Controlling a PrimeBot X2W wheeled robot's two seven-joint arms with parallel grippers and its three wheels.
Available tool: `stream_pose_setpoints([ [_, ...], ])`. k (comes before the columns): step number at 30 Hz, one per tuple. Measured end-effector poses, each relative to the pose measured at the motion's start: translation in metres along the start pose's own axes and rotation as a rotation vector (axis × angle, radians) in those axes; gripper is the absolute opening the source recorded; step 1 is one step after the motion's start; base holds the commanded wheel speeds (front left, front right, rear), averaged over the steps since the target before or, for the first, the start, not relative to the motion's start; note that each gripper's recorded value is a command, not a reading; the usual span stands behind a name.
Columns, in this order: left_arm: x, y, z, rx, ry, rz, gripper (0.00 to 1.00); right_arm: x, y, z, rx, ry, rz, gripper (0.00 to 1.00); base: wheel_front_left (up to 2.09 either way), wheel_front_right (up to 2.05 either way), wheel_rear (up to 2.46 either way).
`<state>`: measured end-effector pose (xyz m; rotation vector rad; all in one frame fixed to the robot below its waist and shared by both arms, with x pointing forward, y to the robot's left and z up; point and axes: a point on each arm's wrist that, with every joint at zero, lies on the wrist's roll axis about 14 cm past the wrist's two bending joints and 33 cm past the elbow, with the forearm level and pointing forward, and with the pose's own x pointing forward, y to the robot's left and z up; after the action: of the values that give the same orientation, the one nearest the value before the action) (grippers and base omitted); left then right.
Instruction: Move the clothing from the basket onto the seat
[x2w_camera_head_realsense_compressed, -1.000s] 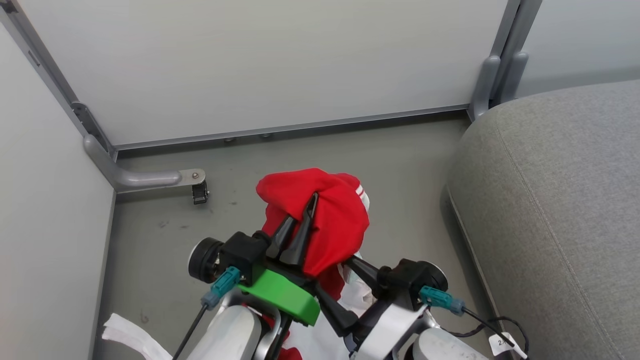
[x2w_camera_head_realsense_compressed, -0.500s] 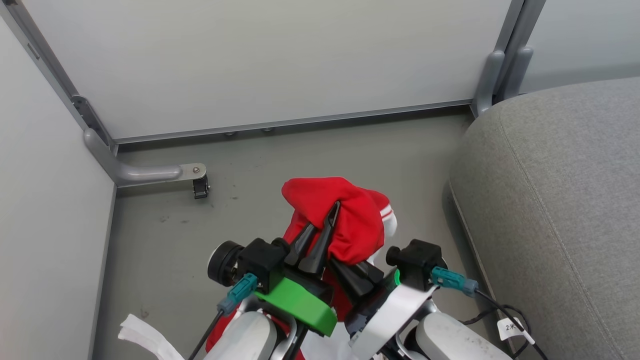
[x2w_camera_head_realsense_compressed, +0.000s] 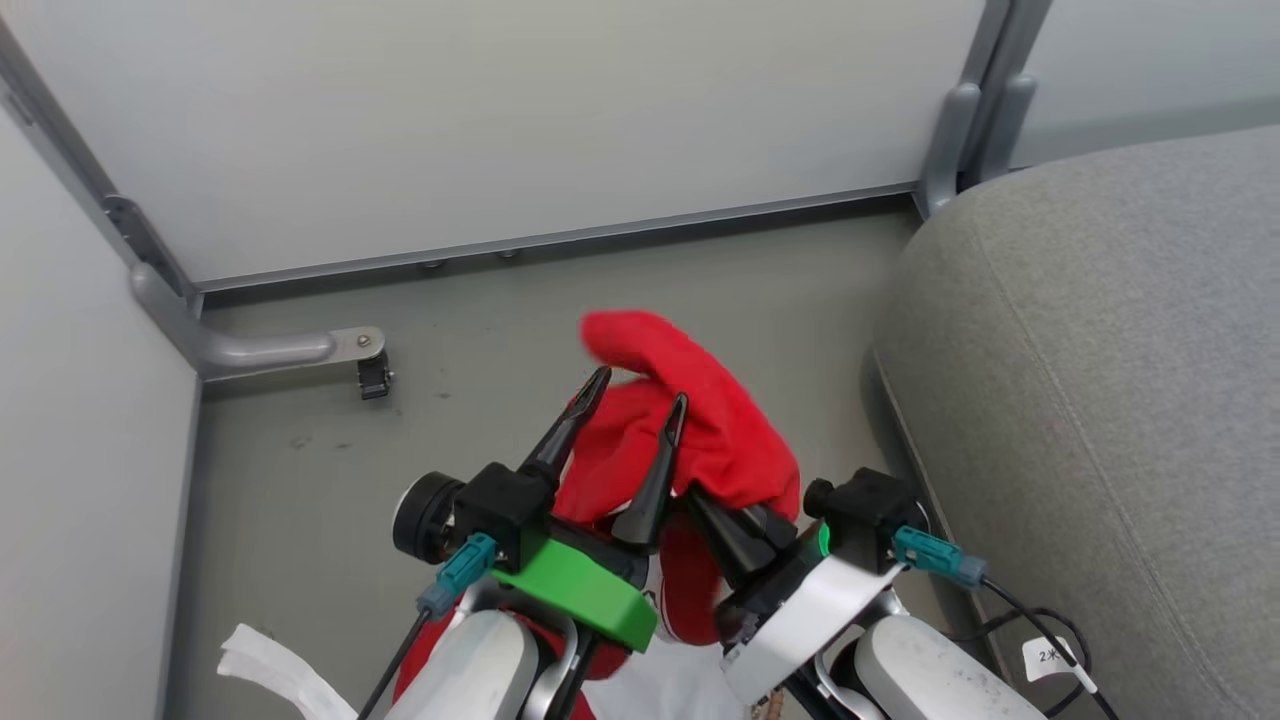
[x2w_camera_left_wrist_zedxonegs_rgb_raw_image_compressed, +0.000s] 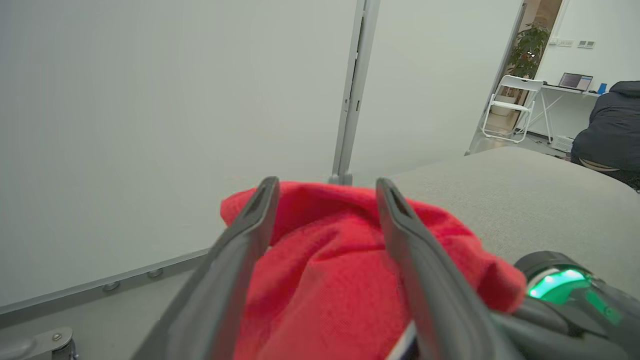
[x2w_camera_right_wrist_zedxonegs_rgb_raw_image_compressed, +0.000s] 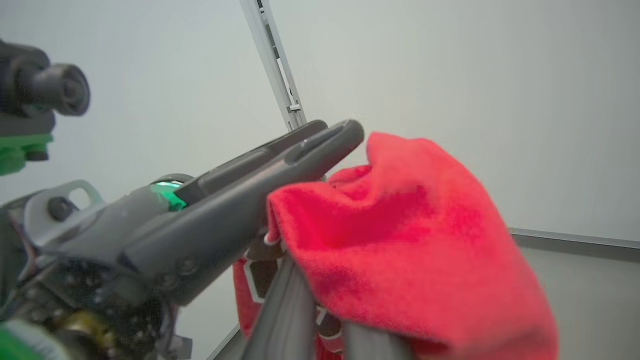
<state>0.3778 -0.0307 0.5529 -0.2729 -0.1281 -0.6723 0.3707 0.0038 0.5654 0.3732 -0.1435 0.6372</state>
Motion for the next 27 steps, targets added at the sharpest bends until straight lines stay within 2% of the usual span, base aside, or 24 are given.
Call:
stream_pose_setpoints([
  [5,0.008,-0.004,-0.010,0.007,0.024,-0.024,1.00,-0.013,-0.017,0.009,-0.020,-0.026,-0.067,0.00,0.00,0.00,0.00],
  [12,0.022,-0.019,-0.025,0.014,0.055,-0.087,1.00,-0.045,-0.052,0.021,-0.054,-0.056,-0.219,0.00,0.00,0.00,0.00],
  [27,0.046,-0.075,-0.062,-0.035,0.122,-0.281,1.00,-0.128,-0.122,0.064,-0.180,-0.130,-0.544,0.00,0.00,0.00,0.00],
])
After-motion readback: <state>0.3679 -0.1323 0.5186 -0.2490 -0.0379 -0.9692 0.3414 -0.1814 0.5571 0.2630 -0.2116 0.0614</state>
